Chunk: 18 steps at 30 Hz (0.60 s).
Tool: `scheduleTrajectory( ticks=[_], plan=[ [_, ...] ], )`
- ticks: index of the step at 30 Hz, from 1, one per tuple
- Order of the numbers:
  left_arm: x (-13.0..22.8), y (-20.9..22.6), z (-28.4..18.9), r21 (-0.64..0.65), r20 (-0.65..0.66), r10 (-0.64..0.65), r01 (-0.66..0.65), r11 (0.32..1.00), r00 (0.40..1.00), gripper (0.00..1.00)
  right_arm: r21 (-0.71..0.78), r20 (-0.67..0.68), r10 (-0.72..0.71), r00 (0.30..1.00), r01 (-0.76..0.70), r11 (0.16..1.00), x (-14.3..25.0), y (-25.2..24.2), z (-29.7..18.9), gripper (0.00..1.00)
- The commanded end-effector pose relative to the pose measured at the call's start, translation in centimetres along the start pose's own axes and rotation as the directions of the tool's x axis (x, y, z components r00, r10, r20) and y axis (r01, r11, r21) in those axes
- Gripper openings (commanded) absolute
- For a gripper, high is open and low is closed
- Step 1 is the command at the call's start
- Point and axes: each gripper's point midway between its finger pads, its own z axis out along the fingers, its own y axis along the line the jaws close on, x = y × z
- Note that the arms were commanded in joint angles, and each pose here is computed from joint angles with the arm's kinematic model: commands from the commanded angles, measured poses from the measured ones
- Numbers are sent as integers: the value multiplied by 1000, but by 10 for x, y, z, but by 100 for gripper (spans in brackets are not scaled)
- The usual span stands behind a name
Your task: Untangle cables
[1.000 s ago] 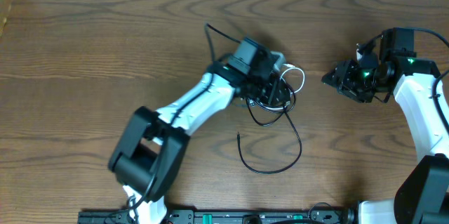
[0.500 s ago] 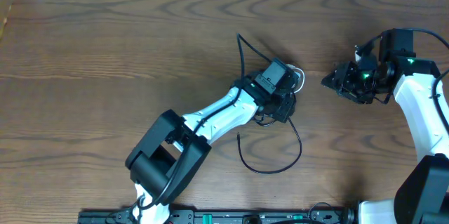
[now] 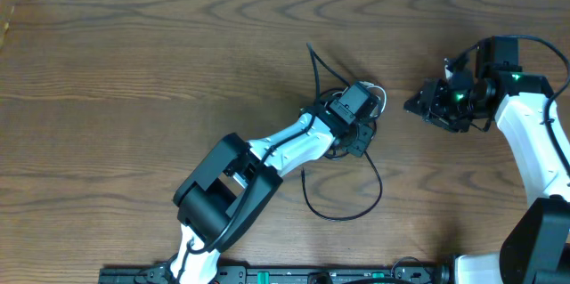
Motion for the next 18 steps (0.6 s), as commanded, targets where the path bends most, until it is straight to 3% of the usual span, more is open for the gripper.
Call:
scheduleTrajectory(
  ticks=[1,5,8,11,15,18],
  plan=[
    [22,0,20,-20,-65,26,-28,999,998,35,-3,6,-38,999,38,999,0,8,-2,52],
    [19,-4,16,-12,-54,31,-32,999,998,31,25,3,-50,999,50,998,2,7,0,55],
    [9,-7,-4,7,-29,25,-25,1000,999,7,46,5,-57,998,57,997,2,6,1,59],
    [-5,-17,-38,76,12,13,-14,997,1000,7,57,9,-58,998,57,997,2,4,1,61],
    [-32,-41,-105,292,104,-13,-18,956,995,7,48,5,-60,998,60,997,3,6,1,61],
    [-49,-45,-153,407,179,-40,-37,913,983,8,-54,-13,-126,992,125,991,6,23,2,59]
  ],
)
